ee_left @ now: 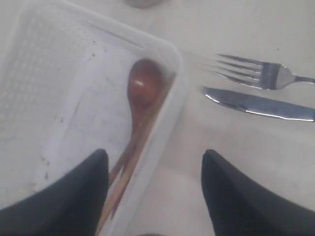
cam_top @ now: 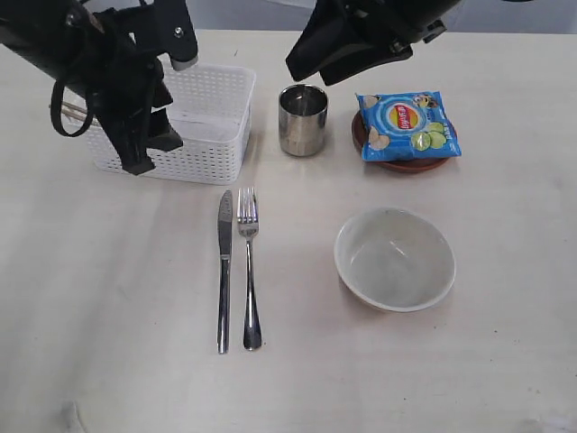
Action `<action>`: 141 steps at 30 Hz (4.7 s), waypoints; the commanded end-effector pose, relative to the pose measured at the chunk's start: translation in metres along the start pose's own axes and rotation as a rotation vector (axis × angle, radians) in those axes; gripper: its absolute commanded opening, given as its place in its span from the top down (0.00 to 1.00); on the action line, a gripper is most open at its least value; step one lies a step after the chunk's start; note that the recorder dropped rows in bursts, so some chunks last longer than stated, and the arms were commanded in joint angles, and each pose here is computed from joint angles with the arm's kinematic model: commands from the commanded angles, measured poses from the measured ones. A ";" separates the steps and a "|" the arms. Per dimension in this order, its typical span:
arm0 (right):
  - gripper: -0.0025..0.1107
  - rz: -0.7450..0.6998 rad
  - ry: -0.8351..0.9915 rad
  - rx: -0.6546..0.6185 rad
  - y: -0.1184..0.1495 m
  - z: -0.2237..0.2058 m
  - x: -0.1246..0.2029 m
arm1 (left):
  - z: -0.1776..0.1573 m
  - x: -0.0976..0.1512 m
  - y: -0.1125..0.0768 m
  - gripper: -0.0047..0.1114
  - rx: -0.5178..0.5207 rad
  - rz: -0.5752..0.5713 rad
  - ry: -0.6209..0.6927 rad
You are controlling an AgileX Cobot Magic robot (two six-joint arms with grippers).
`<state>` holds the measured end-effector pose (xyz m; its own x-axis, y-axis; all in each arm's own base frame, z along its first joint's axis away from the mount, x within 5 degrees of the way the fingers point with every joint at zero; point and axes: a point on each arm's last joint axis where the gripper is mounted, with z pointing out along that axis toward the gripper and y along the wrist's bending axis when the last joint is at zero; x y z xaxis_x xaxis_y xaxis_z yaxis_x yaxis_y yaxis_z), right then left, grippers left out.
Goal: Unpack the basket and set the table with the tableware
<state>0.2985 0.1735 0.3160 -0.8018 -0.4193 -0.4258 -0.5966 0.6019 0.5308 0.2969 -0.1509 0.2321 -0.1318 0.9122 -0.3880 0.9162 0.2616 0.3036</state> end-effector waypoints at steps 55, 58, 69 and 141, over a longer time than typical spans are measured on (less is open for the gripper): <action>0.57 -0.064 -0.005 -0.017 0.006 0.001 0.000 | -0.056 0.067 -0.075 0.96 0.236 0.467 0.396; 0.57 -0.064 -0.005 -0.017 0.006 0.001 0.000 | -0.054 0.078 -0.082 0.96 0.211 0.769 0.386; 0.57 -0.067 -0.025 -0.009 0.006 0.001 -0.002 | -0.032 0.091 -0.086 0.96 0.372 0.957 0.452; 0.57 -0.119 -0.111 -0.005 0.010 0.014 -0.006 | -0.097 0.059 -0.082 0.30 0.031 0.286 0.228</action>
<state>0.2961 0.1908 0.3041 -0.7227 -0.4318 -0.5398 -0.6856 0.5472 0.4802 0.1876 -0.0921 0.2536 0.1280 0.9914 -0.0288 0.9526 -0.1148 0.2817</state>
